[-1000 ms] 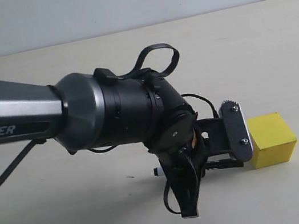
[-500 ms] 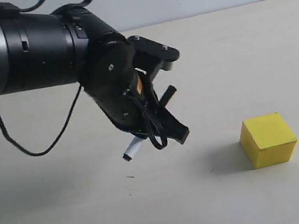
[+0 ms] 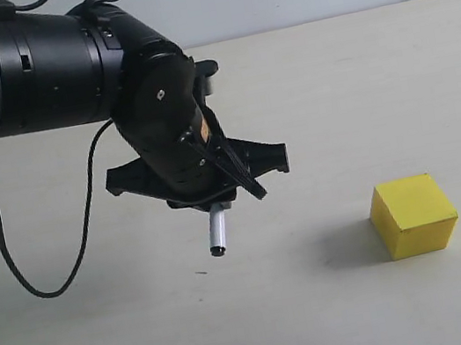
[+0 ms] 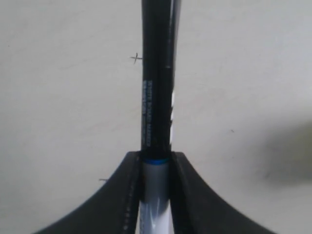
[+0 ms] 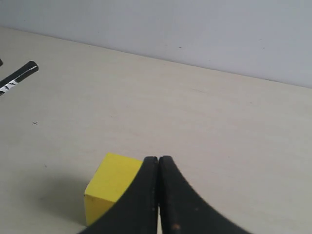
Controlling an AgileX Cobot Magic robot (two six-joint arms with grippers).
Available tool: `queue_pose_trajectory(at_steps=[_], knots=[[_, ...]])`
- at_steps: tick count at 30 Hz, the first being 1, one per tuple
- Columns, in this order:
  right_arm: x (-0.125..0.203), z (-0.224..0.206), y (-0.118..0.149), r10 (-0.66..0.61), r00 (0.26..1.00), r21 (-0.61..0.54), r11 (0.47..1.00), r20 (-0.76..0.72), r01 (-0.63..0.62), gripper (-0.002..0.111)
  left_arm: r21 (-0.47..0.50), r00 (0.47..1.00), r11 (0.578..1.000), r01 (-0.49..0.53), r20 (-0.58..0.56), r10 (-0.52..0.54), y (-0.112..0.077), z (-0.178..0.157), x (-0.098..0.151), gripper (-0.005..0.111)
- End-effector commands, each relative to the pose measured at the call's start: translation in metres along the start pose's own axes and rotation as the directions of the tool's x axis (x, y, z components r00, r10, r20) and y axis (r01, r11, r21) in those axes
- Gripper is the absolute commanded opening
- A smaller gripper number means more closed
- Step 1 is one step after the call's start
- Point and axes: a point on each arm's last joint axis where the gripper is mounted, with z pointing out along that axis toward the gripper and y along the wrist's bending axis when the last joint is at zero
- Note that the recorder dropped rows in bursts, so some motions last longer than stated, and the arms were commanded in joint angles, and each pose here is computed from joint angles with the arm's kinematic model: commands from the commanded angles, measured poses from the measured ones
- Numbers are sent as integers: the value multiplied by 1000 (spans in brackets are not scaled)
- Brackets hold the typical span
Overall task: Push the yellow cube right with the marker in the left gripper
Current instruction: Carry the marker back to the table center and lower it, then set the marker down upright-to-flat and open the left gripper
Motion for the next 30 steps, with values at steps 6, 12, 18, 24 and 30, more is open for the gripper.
queue_pose_trajectory(at_steps=[6, 12, 18, 24, 30], knots=[[0, 0, 0, 1, 1000, 1, 1000, 11, -1, 0, 25, 992, 992, 124, -15, -124, -6, 26, 0, 0], [0, 0, 0, 1, 1000, 1, 1000, 11, -1, 0, -15, 985, 985, 170, -41, -170, 2, 48, -2, 0], [0, 0, 0, 1, 1000, 1, 1000, 11, -1, 0, -17, 983, 984, 178, -44, -179, 4, 67, -2, 0], [0, 0, 0, 1, 1000, 1, 1000, 11, -1, 0, -23, 983, 984, 178, -42, -179, 6, 72, -4, 0], [0, 0, 0, 1, 1000, 1, 1000, 11, -1, 0, -22, 984, 984, 176, -39, -176, 6, 72, -4, 0]])
